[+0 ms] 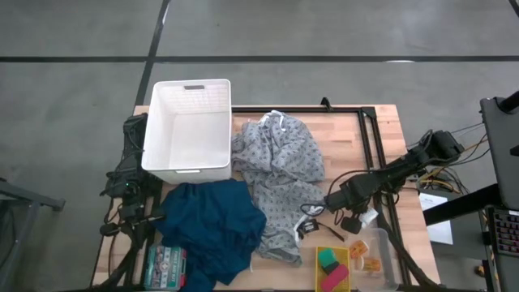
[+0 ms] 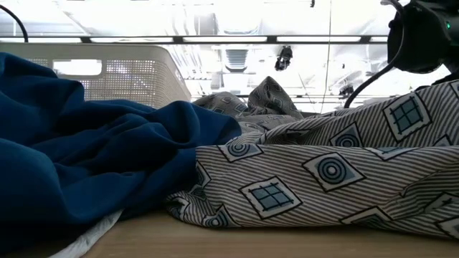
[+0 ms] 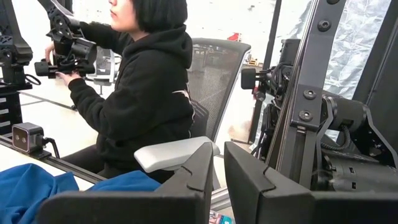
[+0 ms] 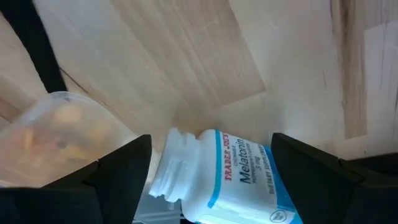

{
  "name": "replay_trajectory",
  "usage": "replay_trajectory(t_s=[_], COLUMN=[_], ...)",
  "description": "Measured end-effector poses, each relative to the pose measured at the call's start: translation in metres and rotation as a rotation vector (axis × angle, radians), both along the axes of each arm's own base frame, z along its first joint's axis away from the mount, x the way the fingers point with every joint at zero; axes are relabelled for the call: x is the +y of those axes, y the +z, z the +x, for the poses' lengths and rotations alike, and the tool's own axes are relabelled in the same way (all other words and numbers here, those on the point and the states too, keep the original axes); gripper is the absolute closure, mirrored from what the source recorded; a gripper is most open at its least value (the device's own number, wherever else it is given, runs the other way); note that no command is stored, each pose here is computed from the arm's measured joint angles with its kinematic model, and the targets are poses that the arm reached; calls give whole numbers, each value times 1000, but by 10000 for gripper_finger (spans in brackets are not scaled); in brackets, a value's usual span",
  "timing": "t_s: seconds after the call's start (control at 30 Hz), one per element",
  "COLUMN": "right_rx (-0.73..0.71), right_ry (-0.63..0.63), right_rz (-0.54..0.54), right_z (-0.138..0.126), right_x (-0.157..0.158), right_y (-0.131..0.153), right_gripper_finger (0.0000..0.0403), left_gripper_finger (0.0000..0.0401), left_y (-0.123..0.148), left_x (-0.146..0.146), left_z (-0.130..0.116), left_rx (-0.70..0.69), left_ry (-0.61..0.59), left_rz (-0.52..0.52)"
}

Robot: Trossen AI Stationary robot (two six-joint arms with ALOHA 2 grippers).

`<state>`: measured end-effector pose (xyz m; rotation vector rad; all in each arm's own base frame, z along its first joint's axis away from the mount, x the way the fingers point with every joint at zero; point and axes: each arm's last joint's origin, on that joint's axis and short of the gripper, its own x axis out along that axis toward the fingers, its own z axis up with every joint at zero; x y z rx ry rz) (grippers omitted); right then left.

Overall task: Pick & Place Medicine items
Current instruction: Put the white blue pill bottle into the transparent bin

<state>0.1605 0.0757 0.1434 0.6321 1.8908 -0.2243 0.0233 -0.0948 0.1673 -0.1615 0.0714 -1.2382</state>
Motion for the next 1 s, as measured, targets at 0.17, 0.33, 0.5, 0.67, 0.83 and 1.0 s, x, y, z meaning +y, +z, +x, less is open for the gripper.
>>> replay_trajectory(t_s=[0.17,0.33,0.5,0.67,0.83,1.0], right_rx=[-23,-47,-33,-11,10,25], right_ry=[70,96,112,97,9,-16], right_rz=[36,50,16,-19,-44,-54], right_z=[1,5,7,12,18,16], right_x=[1,2,2,4,7,9], right_y=[1,7,17,33,49,52], right_gripper_finger=[76,76,76,76,76,76], left_gripper_finger=[354,354,354,354,354,354], left_y=[0,0,0,0,0,0], left_x=[0,0,0,0,0,0], left_z=[0,0,0,0,0,0], left_rx=[0,0,0,0,0,0], left_ry=[0,0,1,0,0,0], left_rz=[0,0,0,0,0,0])
